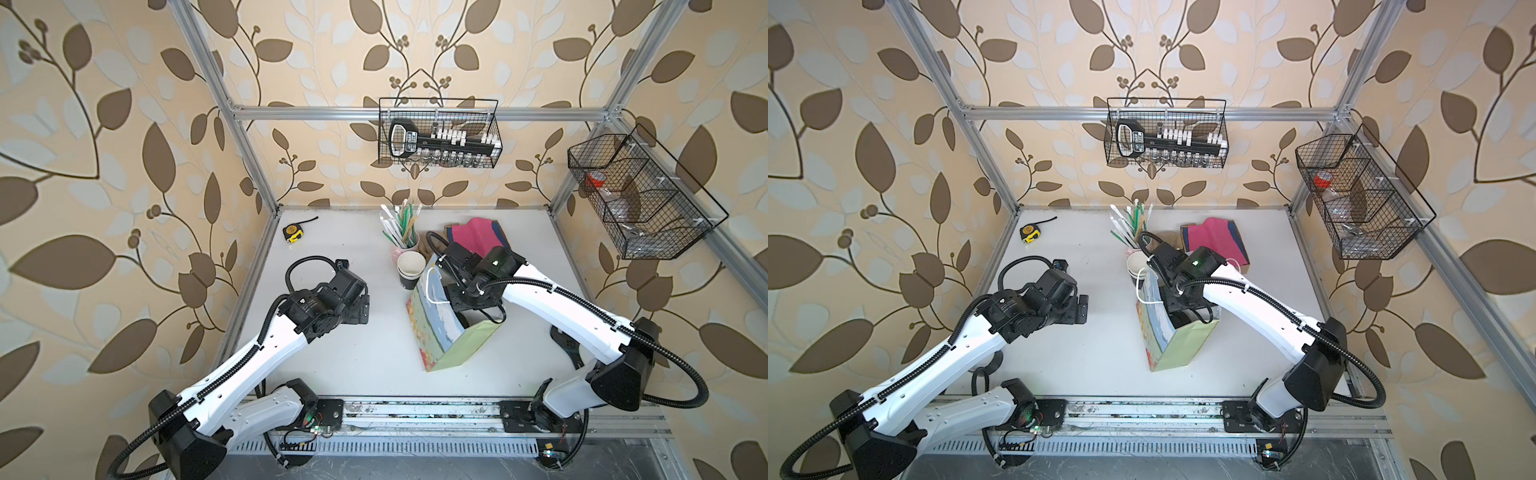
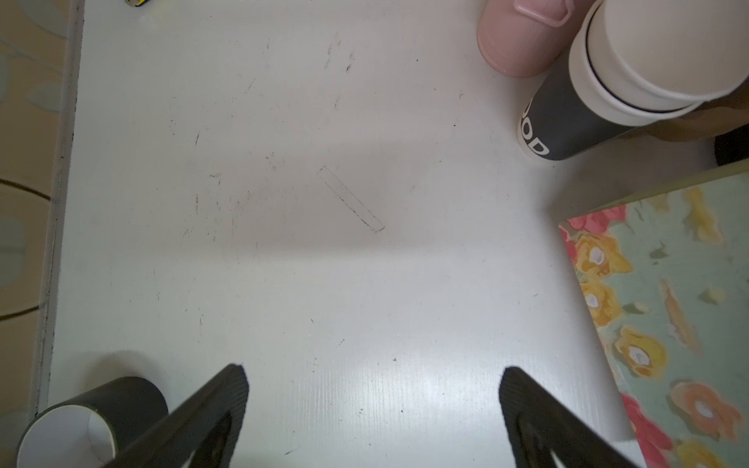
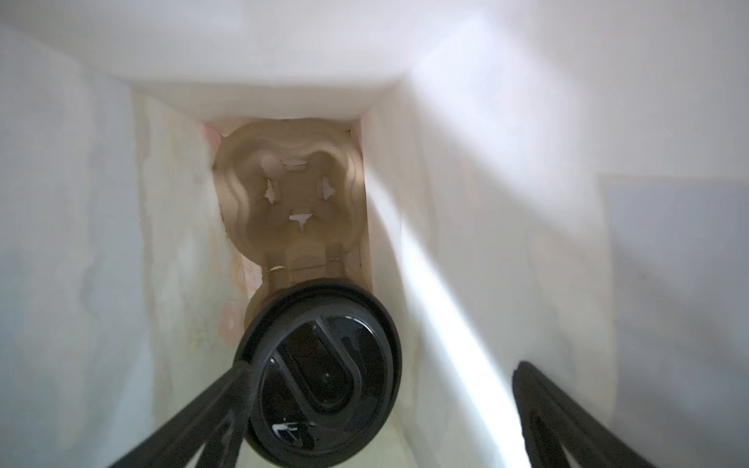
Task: Pack a coffee takeout order
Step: Place the coffee cup in the cup tray.
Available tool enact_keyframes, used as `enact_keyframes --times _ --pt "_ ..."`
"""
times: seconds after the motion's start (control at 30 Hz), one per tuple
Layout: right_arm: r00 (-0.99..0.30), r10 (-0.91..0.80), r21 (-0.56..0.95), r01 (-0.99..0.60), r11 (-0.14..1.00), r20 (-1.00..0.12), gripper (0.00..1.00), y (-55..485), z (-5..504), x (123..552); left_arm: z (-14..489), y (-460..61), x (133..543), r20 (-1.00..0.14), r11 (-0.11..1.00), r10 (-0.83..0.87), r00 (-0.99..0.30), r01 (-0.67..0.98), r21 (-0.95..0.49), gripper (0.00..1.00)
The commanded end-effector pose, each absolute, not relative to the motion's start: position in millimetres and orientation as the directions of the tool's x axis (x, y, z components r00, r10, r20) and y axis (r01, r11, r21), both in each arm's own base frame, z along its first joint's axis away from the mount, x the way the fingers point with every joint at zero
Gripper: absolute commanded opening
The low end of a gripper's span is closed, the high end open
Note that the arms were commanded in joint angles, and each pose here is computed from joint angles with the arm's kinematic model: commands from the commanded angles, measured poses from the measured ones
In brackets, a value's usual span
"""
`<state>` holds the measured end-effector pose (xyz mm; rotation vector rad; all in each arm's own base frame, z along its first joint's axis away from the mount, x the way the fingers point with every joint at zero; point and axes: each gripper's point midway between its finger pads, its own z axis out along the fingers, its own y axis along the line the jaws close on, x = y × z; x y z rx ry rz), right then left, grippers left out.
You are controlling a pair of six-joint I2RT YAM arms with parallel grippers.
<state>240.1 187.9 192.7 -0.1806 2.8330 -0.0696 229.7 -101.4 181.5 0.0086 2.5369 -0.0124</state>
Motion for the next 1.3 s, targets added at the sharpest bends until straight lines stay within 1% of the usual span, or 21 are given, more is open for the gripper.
enact_keyframes --times 0.0,0.13,0.23,0.47,0.6,0.97,1.07,1.27 --pt "-0.943 -0.153 -0.125 -0.121 0.985 -0.297 1.00 181.4 196.6 237.8 179.4 -97.3 228.7 -0.561 1.000 0.019 -0.828 0.015 0.012 0.99" --pt "-0.942 -0.168 -0.141 -0.131 0.981 -0.291 1.00 186.5 192.7 236.0 179.4 -97.2 228.5 -0.561 1.000 0.018 -0.828 0.015 0.011 0.99" --pt "-0.928 -0.178 -0.139 -0.139 0.980 -0.327 1.00 190.3 202.7 239.7 179.5 -96.9 228.7 -0.561 1.000 0.018 -0.827 0.014 0.011 0.99" --pt "-0.908 -0.197 -0.165 -0.145 0.976 -0.369 1.00 194.6 220.8 242.0 179.9 -97.2 228.5 -0.562 1.000 0.017 -0.827 0.015 0.009 0.99" --pt "-0.906 -0.208 -0.180 -0.149 0.972 -0.369 1.00 200.0 227.3 239.5 179.9 -97.2 228.6 -0.562 1.000 0.017 -0.827 0.014 0.009 0.99" --pt "-0.860 -0.160 -0.068 -0.145 0.987 -0.485 0.99 206.1 286.4 241.1 181.3 -96.9 228.5 -0.566 1.000 0.015 -0.824 0.014 0.006 0.99" --pt "-0.843 -0.148 0.002 -0.174 0.985 -0.516 0.96 213.4 305.8 239.1 182.1 -96.7 228.5 -0.569 1.000 0.014 -0.822 0.013 0.006 0.99" --pt "-0.799 -0.142 0.117 -0.256 0.960 -0.584 0.87 234.0 349.3 239.4 185.6 -94.5 228.9 -0.584 1.000 0.005 -0.812 0.004 0.002 0.99"
